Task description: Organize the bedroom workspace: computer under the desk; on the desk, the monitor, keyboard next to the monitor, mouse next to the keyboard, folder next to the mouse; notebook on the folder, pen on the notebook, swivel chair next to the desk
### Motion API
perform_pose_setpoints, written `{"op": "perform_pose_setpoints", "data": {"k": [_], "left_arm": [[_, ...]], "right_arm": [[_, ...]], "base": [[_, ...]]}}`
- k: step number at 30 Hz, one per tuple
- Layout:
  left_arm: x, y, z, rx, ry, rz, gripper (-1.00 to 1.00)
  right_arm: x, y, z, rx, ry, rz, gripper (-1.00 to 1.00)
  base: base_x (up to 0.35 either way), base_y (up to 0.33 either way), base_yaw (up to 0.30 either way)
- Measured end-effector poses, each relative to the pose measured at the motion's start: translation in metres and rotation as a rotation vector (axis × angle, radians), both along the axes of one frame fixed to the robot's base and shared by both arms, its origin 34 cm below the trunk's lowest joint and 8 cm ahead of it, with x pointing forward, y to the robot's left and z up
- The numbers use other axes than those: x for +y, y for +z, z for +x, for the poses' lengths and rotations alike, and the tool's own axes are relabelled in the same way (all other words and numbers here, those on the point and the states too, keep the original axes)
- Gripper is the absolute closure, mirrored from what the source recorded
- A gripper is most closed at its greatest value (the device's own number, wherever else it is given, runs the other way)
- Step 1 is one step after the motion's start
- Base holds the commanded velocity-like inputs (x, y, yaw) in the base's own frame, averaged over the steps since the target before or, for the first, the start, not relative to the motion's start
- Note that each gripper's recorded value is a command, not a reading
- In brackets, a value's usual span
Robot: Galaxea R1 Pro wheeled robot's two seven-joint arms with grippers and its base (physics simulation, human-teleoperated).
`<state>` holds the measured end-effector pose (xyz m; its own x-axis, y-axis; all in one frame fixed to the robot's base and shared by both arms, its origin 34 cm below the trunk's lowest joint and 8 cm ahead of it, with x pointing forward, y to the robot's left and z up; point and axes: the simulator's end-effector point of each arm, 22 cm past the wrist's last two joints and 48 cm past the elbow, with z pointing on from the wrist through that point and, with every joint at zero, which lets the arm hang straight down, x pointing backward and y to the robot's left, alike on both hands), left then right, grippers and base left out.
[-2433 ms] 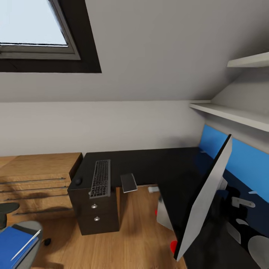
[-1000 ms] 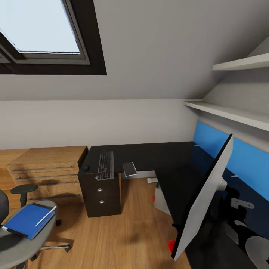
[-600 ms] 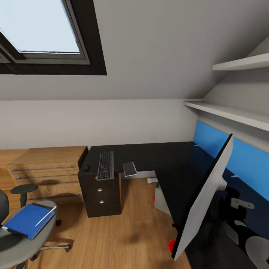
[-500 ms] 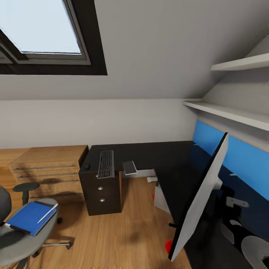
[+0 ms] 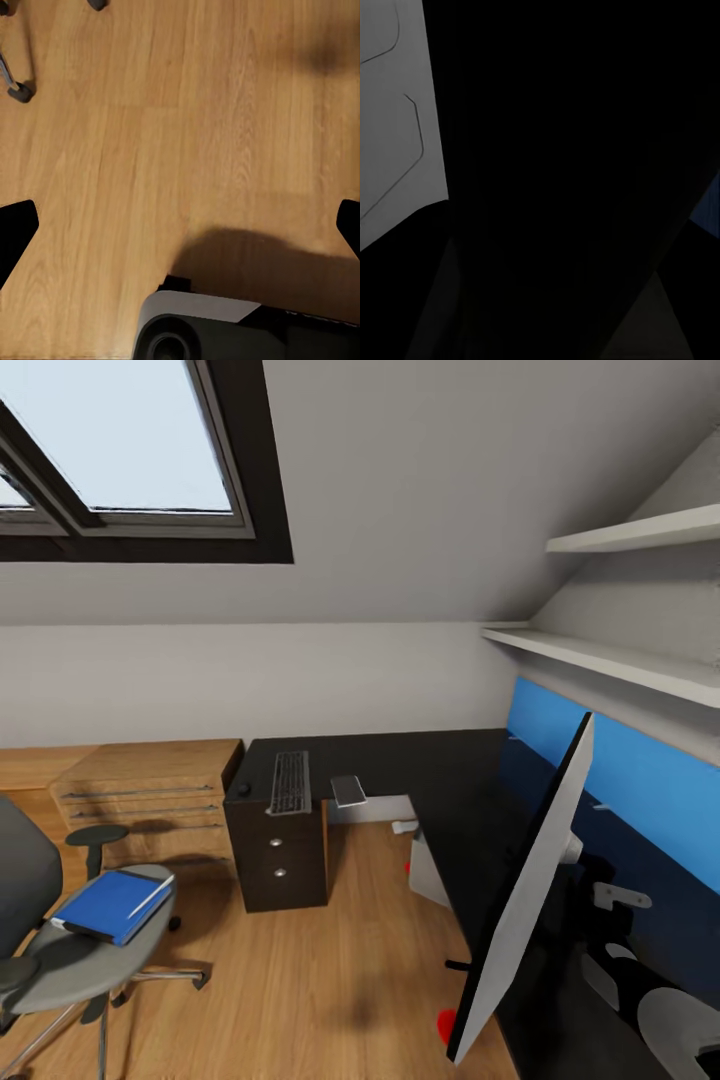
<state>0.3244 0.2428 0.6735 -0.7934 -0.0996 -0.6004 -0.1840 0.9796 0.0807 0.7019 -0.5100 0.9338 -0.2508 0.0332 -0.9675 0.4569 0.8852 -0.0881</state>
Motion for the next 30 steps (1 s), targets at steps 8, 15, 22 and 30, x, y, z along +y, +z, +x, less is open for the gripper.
{"op": "perform_pose_setpoints", "data": {"k": [8,15,22,30], "left_arm": [[0.0000,0.0000,0.0000,0.000,0.000,0.000,-1.00],[0.0000,0.0001,0.0002,0.000,0.000,0.000,-1.00],[-0.0001,0.0003,-0.0002,-0.001,0.000,0.000,-1.00],[-0.0004,0.0058,-0.0030,-0.001,-0.001,0.000,-1.00]], "right_arm": [[-0.0002,0.0000,-0.0001,0.000,-0.001,0.000,1.00],[-0.0001,0.0001,0.0000,0.000,0.000,-0.001,1.00],[0.0000,0.0005,-0.0003,0.000,0.000,-0.001,1.00],[-0.0020,0.0003,-0.0075,0.016,-0.005,-0.003,1.00]], "base": [[-0.333,0.000,0.000],[-0.311,-0.051,0.000],[-0.093,-0.051,0.000],[-0.003,-0.002,0.000]]}}
